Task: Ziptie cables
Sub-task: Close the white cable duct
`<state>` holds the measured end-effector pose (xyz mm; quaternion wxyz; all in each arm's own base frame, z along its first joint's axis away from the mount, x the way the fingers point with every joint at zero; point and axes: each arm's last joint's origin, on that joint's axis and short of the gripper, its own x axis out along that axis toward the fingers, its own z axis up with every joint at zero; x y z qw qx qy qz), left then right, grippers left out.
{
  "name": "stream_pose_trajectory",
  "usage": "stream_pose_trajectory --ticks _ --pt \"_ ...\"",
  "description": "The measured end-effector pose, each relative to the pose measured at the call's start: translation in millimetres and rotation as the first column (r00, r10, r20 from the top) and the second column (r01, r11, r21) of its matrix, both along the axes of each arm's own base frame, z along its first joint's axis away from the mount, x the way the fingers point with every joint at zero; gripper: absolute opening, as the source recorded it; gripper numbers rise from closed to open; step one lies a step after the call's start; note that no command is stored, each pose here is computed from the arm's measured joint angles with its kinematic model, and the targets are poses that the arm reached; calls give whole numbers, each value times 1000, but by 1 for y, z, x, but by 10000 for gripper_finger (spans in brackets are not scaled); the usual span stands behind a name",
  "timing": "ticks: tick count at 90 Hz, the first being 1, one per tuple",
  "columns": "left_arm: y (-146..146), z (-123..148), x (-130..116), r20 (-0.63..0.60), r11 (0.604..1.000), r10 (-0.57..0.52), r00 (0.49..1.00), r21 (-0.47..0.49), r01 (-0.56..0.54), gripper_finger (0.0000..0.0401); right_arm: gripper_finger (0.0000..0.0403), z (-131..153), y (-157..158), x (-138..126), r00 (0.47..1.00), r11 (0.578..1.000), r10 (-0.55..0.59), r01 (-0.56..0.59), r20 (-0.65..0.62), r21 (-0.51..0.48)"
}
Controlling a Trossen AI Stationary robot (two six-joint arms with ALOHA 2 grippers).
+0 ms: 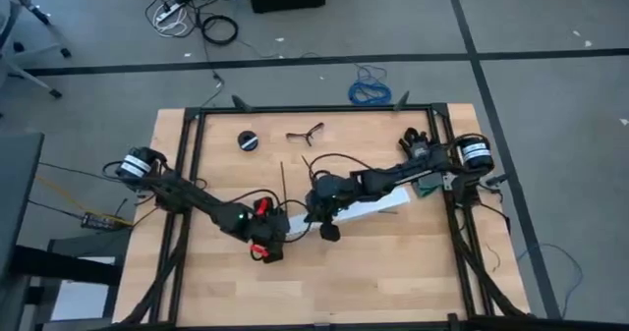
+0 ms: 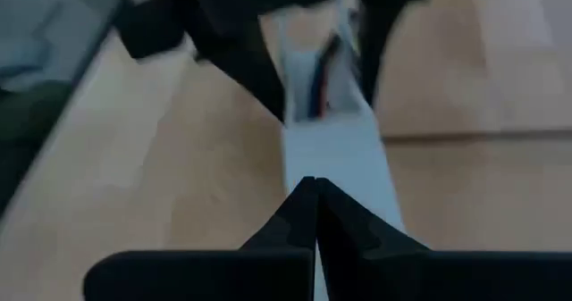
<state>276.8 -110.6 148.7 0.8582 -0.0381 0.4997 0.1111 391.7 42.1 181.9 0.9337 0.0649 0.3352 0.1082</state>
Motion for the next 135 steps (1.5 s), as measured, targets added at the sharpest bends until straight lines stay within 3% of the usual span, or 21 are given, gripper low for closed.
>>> stream_pose_trajectory --ticks 18,33,59,82,98,113,125,135 --pt "0 0 0 -6 1000 -2 1000 1 2 237 0 -9 -2 -9 995 1000 -18 17 -94 -10" --pt "-1 0 1 9 1000 -12 1000 -4 12 237 0 -12 -8 -7 998 998 -54 54 -30 -15" --pt "-1 0 1 8 1000 -18 1000 -4 18 236 0 -37 -10 7 1000 999 -9 9 -4 48" --pt "1 1 2 17 1000 -2 1000 -2 2 236 0 -27 -9 6 999 999 -1 -1 37 37" --pt "1 1 2 17 1000 10 1000 0 -10 236 0 -11 -8 -2 1000 1000 7 -7 19 25" --pt "1 1 2 13 1000 3 1000 -3 -3 236 0 -13 -7 -5 1000 1000 2 -2 -24 15" --pt "1 0 2 7 1000 -2 1000 -10 2 236 0 -28 -8 2 1000 1000 0 1 -11 16" --pt "1 0 1 3 1000 -4 1000 -11 4 236 0 -41 -10 12 999 997 29 -32 37 77"
